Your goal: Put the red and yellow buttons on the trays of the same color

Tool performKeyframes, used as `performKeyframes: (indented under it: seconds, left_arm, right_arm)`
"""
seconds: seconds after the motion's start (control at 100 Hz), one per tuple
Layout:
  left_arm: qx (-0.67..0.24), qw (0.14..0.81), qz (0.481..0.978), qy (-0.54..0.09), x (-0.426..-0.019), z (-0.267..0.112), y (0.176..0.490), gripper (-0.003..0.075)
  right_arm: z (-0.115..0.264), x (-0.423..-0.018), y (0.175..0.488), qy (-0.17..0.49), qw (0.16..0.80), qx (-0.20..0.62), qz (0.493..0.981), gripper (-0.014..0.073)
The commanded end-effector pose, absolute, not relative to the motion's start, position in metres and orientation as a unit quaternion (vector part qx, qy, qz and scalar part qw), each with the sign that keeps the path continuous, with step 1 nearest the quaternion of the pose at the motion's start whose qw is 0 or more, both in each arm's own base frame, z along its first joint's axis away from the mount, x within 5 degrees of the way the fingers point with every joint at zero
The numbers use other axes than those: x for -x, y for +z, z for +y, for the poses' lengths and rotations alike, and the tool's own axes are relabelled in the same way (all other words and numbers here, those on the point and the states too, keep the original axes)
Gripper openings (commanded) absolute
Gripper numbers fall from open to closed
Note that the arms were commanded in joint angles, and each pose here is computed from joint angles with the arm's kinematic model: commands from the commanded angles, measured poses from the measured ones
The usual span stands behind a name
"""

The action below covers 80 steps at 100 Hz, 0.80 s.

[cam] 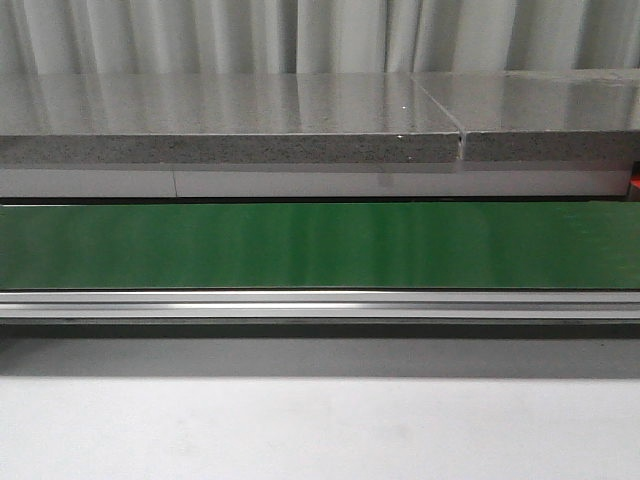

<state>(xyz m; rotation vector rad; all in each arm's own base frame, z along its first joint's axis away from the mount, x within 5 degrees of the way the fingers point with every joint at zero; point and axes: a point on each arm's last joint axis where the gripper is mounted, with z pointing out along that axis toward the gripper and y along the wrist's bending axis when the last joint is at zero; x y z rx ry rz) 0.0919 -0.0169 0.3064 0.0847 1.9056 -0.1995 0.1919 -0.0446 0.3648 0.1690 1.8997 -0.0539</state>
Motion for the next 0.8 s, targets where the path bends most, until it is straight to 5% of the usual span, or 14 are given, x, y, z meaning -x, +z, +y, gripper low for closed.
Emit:
performKeyframes:
  seconds: [0.0,0.49,0.79]
  left_arm:
    - [-0.029,0.613,0.784,-0.091,-0.093,-0.017,0.322,-0.0019]
    - [-0.029,0.613,0.784,-0.091,-0.093,-0.017,0.322,-0.0019]
    - [-0.029,0.613,0.784,-0.091,-0.093,-0.017,0.322,-0.0019]
  right_arm:
    - [-0.031,-0.176,0.385,-0.025,0.622,-0.041,0.781,0.0592]
    - [0.006,-0.083,0.350,0.000,0.619,0.039,0.784,0.0561]
    - [0.010,-0.065,0.338,-0.003,0.632,0.044,0.774,0.0007]
